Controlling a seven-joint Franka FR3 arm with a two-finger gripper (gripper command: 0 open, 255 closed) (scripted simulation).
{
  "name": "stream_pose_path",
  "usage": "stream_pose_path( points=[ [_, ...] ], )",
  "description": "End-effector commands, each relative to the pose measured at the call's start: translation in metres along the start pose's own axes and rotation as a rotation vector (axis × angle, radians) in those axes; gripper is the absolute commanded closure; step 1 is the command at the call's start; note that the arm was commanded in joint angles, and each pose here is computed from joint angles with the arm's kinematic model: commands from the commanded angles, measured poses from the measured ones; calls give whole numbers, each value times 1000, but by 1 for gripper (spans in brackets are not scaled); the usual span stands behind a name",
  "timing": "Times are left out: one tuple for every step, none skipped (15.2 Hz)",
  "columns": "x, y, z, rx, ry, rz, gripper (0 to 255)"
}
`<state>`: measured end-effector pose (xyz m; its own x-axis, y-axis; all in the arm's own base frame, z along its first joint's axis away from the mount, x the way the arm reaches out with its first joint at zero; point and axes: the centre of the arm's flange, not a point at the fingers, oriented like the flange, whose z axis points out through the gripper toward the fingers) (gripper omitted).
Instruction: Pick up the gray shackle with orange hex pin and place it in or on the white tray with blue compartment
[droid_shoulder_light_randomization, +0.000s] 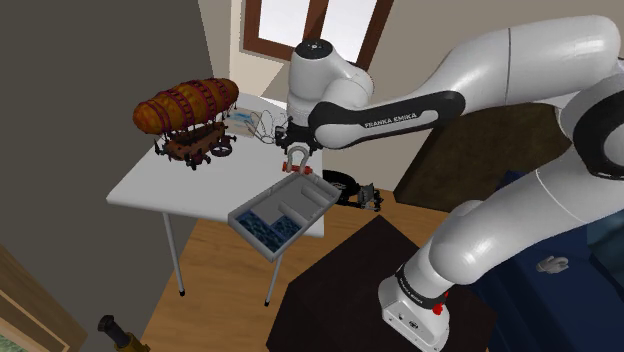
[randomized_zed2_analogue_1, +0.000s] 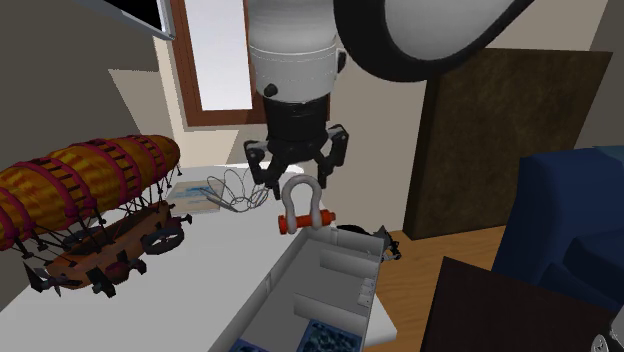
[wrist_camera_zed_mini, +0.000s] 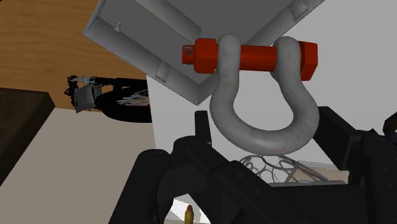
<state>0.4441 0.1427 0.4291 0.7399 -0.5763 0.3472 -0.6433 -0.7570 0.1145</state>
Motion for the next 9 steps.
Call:
stream_pose_path(
  points=[
    [-24, 2, -11, -1, 0, 1, 255],
    [-38, 4, -17, -1, 0, 1, 255],
    [-40, 3, -12, -1, 0, 1, 255],
    [-41, 3, -7, -1, 0, 1, 255],
    [-43, 2, -2, -1, 0, 1, 255],
    [-45, 1, 3, -1, 0, 1, 255],
    [-47, 1, 8, -1, 0, 1, 255],
    [-49, 0, 13, -1, 0, 1, 255],
    [-51, 0, 18, -1, 0, 1, 255]
  ],
)
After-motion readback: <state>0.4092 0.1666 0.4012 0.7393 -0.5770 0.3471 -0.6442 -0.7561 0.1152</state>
